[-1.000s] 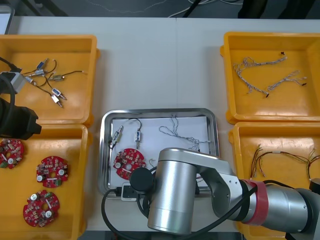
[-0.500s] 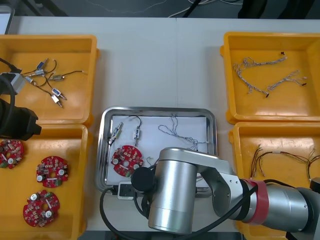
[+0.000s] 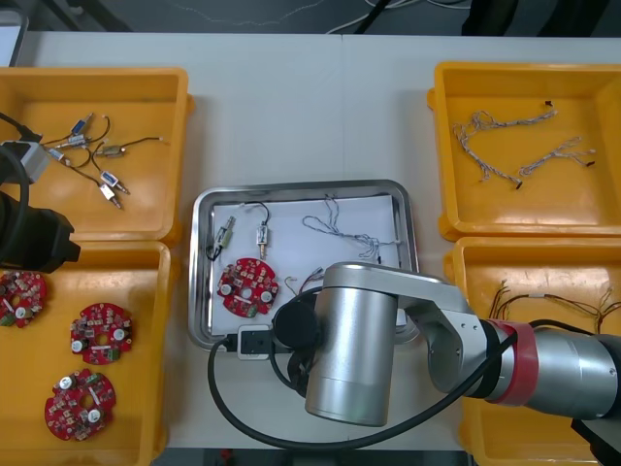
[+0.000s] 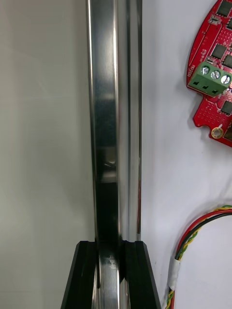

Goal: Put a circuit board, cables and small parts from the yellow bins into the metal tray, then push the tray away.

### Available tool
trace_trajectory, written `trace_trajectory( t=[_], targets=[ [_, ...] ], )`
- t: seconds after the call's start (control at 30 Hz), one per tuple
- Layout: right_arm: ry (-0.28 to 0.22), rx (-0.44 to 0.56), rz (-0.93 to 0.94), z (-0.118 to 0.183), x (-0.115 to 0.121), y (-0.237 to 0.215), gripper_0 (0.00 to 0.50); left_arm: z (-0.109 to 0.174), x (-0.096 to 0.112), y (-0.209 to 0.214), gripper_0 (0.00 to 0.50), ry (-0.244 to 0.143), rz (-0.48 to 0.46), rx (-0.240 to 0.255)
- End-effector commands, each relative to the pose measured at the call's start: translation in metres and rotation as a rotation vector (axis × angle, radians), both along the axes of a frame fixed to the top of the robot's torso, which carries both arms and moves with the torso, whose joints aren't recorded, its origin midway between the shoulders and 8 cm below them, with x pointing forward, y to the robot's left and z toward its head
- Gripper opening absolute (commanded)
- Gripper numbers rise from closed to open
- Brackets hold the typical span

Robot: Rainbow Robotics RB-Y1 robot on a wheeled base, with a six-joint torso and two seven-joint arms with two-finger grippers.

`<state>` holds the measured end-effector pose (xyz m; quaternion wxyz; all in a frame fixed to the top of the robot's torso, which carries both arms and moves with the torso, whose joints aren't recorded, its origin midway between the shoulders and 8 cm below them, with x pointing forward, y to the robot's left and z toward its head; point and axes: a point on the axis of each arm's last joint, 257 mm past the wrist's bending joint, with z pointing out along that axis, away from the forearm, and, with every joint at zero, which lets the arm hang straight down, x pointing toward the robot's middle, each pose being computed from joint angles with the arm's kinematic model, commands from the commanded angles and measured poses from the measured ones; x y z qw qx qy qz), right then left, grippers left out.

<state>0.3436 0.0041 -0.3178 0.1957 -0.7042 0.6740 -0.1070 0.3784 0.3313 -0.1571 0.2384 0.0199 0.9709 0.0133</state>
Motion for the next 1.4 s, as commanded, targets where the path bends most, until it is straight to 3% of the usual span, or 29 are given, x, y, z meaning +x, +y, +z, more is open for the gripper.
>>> trace_trajectory(
  t=[0.03, 0.67, 1.4],
  targets=[
    [-0.041, -0.029, 0.035, 0.012, 0.014, -0.007, 0.022, 0.01, -0.005, 0.015, 0.5, -0.014, -0.04, 0.07],
    [-0.105, -0.037, 0.021, 0.034, 0.043, -0.015, 0.014, 0.01, -0.005, 0.015, 0.5, -0.014, -0.04, 0.07],
    [-0.184, 0.004, -0.028, 0.05, 0.108, -0.007, 0.003, 0.01, -0.005, 0.015, 0.5, -0.014, -0.04, 0.07]
  ],
)
